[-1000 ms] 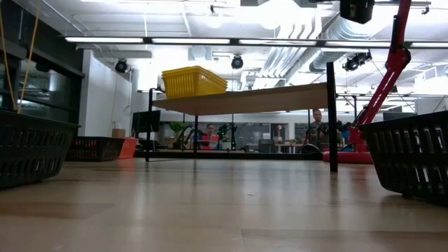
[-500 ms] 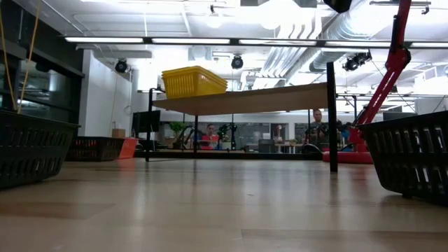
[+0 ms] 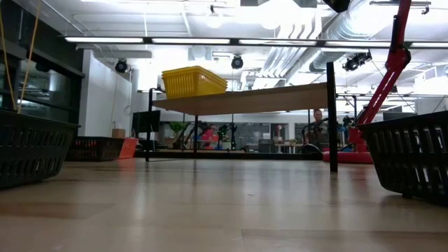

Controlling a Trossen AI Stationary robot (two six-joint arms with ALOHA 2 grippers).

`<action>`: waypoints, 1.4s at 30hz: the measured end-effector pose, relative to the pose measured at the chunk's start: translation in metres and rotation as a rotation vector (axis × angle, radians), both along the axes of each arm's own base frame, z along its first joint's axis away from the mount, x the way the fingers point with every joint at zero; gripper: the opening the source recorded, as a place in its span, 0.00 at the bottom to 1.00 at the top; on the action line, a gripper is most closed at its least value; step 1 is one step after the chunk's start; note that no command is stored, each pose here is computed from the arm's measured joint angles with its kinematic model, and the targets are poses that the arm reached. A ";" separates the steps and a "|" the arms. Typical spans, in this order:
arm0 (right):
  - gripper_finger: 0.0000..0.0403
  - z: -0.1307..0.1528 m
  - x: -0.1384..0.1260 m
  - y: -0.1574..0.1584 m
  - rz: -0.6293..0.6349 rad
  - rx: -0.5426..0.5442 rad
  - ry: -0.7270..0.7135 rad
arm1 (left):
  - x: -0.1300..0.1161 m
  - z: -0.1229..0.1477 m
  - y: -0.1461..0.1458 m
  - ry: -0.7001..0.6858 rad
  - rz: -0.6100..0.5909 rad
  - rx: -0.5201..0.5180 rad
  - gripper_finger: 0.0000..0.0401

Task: Stack baskets on shelf by color
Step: Put the bottom left black bin on the shelf

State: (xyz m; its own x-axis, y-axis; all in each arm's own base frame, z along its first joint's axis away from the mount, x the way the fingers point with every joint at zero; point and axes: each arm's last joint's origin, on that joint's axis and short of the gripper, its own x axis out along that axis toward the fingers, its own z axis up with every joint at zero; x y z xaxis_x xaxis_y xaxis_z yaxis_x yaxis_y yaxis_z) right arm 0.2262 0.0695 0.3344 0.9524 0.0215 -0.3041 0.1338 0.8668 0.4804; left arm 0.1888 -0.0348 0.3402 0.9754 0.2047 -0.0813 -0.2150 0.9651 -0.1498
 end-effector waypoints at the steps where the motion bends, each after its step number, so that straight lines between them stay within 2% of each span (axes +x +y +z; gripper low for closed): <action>1: 0.49 0.000 0.000 0.000 0.000 0.001 0.001 | -0.001 0.002 0.000 0.016 0.001 0.004 0.28; 7: 0.49 0.000 0.000 0.000 0.000 0.001 0.001 | -0.005 0.017 0.003 0.045 0.047 0.003 0.49; 13: 0.49 0.000 0.000 0.000 0.000 0.001 0.002 | -0.009 0.022 0.002 0.083 0.017 -0.121 0.60; 15: 0.49 0.000 0.000 0.000 0.000 0.001 0.002 | -0.011 0.018 0.001 0.134 0.011 -0.211 0.60; 19: 0.49 0.000 0.000 0.000 0.000 0.001 0.002 | -0.013 0.000 -0.009 0.284 0.013 -0.484 0.59; 23: 0.49 0.000 0.000 0.000 -0.001 0.000 0.002 | -0.015 -0.026 -0.032 0.549 -0.006 -0.705 0.59; 28: 0.49 0.000 0.000 0.000 -0.001 0.002 0.003 | -0.022 -0.056 -0.069 0.808 0.143 -0.857 0.59; 32: 0.49 0.000 0.000 0.000 -0.001 0.001 0.003 | -0.032 -0.080 -0.094 0.938 0.372 -0.938 0.59; 36: 0.49 0.000 0.000 0.000 -0.001 0.000 0.005 | -0.038 -0.099 -0.113 0.991 0.588 -1.001 0.59; 42: 0.49 -0.001 0.000 0.000 0.009 -0.006 0.011 | -0.035 -0.119 -0.127 1.012 0.728 -1.036 0.59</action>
